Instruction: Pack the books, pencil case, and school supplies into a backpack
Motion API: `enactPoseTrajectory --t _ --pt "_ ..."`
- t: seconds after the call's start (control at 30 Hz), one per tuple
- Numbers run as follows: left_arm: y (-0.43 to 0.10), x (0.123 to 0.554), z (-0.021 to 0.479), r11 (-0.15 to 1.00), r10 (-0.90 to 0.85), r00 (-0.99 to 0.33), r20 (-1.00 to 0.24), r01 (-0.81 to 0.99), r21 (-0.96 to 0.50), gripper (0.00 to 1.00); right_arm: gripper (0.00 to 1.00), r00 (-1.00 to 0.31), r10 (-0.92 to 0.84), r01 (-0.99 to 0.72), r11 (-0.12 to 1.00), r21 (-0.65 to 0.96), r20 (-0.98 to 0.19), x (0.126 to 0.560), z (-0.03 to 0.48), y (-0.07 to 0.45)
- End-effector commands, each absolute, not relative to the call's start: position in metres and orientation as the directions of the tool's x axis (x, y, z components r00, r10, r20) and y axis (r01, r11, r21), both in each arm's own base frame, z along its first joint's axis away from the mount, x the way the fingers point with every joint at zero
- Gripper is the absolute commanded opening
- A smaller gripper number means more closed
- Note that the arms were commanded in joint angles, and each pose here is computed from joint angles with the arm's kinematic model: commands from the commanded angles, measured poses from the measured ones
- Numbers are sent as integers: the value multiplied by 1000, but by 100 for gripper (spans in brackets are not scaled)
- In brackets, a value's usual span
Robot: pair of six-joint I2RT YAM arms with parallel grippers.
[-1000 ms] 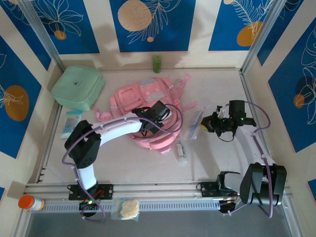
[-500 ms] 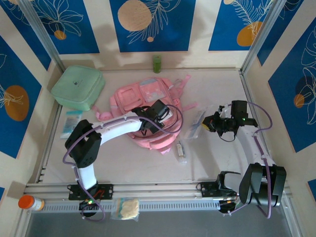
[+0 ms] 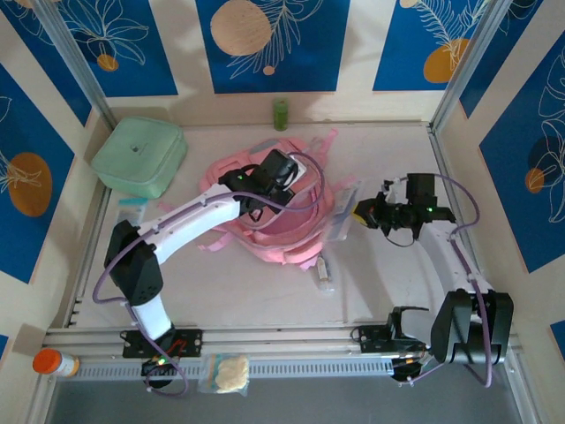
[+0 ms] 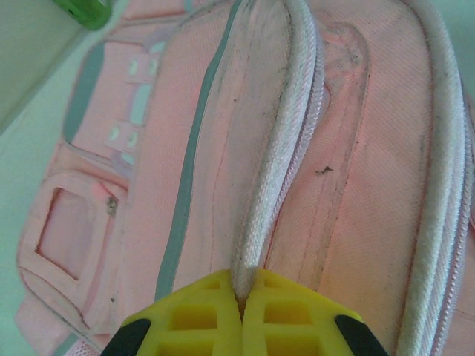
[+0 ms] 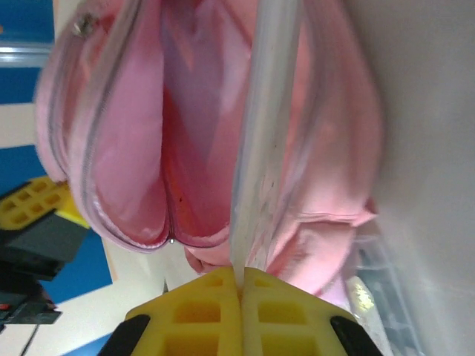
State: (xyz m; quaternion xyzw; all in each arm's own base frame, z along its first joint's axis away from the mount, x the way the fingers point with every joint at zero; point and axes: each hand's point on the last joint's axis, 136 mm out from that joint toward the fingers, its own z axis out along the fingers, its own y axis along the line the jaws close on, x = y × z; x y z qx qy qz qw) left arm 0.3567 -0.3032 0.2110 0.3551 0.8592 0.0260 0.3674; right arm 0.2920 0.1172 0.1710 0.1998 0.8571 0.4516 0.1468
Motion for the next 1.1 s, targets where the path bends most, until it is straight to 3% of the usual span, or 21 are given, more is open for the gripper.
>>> enactPoseTrajectory --t 0.0,0.2,0.47,0.6,0.83,0.93,1.07 --pt "-307 365 269 833 476 -464 -747 509 215 0 0 -888 449 125 441 889 -98 313 193 146" --pt "-322 363 280 855 374 -489 -788 512 88 0 0 -885 424 11 427 904 -190 352 197 188" --pt "-324 369 292 893 250 -520 -817 449 -13 0 0 -815 551 85 414 906 -176 396 155 233" --pt "-320 375 288 909 207 -548 -811 415 -48 0 1 -807 547 26 408 912 -222 415 151 263" --pt "-314 378 285 909 172 -564 -808 407 -90 0 34 -856 493 79 423 903 -156 402 128 273" --pt "-314 378 285 905 166 -564 -809 413 -102 0 31 -855 506 161 469 868 -115 387 112 262" --pt "-314 378 284 903 156 -570 -807 413 -117 0 14 -859 503 204 503 840 -92 375 99 266"
